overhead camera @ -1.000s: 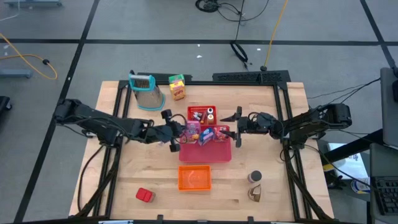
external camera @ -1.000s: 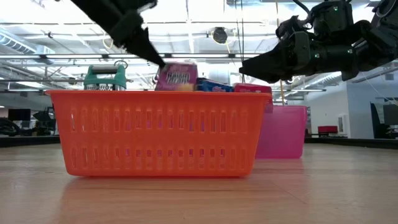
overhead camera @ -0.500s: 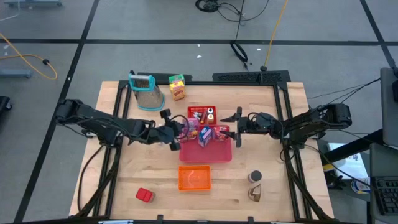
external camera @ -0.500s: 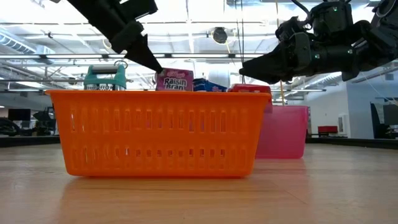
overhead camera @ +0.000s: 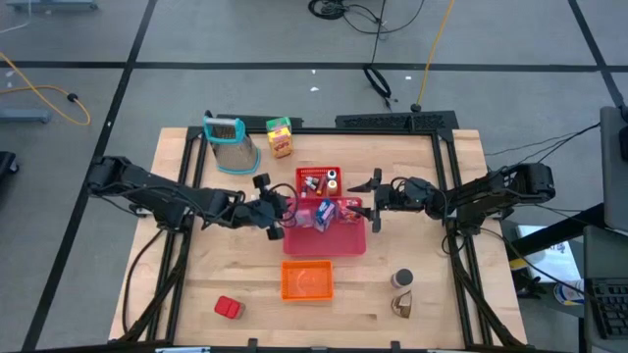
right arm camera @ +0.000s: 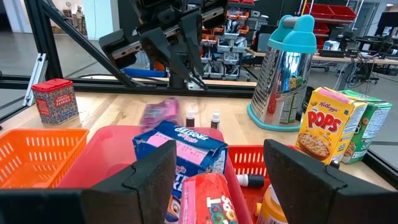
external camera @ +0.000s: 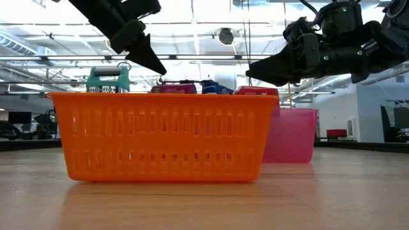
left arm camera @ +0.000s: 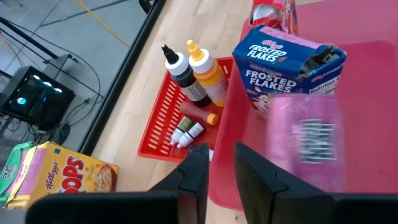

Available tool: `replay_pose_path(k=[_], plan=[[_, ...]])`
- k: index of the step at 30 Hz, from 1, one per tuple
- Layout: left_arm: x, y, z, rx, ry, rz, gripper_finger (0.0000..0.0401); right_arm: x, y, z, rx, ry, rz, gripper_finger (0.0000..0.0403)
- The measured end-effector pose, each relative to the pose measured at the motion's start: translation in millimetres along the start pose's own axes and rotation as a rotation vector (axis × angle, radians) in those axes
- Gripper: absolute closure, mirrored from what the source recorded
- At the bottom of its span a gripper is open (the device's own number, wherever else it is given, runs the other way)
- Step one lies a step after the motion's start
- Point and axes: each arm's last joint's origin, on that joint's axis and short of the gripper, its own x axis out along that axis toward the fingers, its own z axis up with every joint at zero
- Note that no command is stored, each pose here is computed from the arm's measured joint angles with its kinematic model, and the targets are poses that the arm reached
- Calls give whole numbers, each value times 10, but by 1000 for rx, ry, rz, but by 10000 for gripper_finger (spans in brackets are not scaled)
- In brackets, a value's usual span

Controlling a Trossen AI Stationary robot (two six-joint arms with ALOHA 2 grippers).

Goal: Pick & Place Kitchen Items
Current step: Put the yellow cereal box into the pink bin

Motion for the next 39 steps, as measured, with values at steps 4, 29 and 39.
replay_pose_path(k=[4,29,39], plan=[[0,4,2,15,-1,12,320,0,0,0,0,0,0,169],[428,1042,-170,-113,159,319,191,0,0,0,0,0,0,169],[535,1542,-255,-183,108,306,174,0,0,0,0,0,0,169]])
